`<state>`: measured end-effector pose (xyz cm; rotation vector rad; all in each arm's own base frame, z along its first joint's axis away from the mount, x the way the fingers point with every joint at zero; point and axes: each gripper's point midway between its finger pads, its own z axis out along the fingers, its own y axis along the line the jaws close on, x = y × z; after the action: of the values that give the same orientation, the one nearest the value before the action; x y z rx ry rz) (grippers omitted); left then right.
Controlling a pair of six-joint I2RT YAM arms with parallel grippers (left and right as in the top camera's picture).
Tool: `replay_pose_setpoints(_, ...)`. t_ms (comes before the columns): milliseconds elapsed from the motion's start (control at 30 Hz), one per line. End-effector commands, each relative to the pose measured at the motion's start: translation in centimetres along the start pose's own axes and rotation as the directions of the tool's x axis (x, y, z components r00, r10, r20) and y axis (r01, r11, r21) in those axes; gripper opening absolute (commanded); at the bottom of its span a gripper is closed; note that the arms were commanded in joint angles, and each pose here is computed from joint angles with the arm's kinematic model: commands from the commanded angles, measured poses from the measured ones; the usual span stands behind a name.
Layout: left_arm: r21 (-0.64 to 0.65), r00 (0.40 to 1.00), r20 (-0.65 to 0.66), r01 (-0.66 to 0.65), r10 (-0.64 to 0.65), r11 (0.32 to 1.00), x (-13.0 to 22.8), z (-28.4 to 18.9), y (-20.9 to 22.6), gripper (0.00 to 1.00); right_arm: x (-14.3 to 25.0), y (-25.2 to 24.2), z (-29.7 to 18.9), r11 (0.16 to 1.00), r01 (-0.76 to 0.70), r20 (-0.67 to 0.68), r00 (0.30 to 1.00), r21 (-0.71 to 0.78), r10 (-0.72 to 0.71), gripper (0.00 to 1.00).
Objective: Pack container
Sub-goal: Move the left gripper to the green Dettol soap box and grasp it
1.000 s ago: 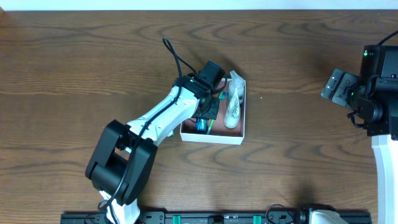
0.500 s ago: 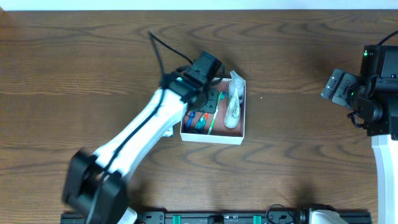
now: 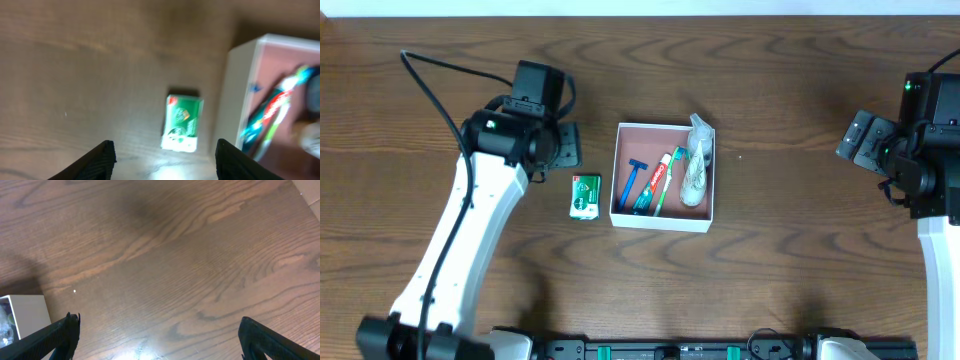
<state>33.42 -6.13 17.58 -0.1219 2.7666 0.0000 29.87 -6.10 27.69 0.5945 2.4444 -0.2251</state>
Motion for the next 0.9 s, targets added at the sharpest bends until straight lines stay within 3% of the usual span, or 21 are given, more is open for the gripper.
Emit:
replay_pose_setpoints(0, 0.038, 0.978, -0.195, -0.066, 0.072, 0.997, 3.4, 4.6, 0.3, 0.66, -0.1, -0.3, 0.1, 1.0, 0.003, 0.001, 1.0, 0.012, -0.003, 0.99)
replay_pose_setpoints(200, 0.04, 0.922, -0.375, -0.09, 0.099, 0.995, 6.5, 9.8, 0.2, 0.67, -0.1, -0.3, 0.1, 1.0, 0.003, 0.001, 1.0, 0.012, -0.003, 0.99)
replay_pose_setpoints(333, 0.123, 0.888, -0.447, -0.058, 0.108, 0.991, 7.8, 11.9, -1.5, 0.66, -0.1, -0.3, 0.1, 1.0, 0.003, 0.001, 1.0, 0.012, -0.003, 0.99)
replay_pose_setpoints(867, 0.174, 0.886, -0.424, -0.123, 0.187, 0.977, 9.5, 14.9, -3.7, 0.66, -0.1, -0.3, 0.1, 1.0, 0.003, 0.001, 1.0, 0.012, -0.003, 0.99)
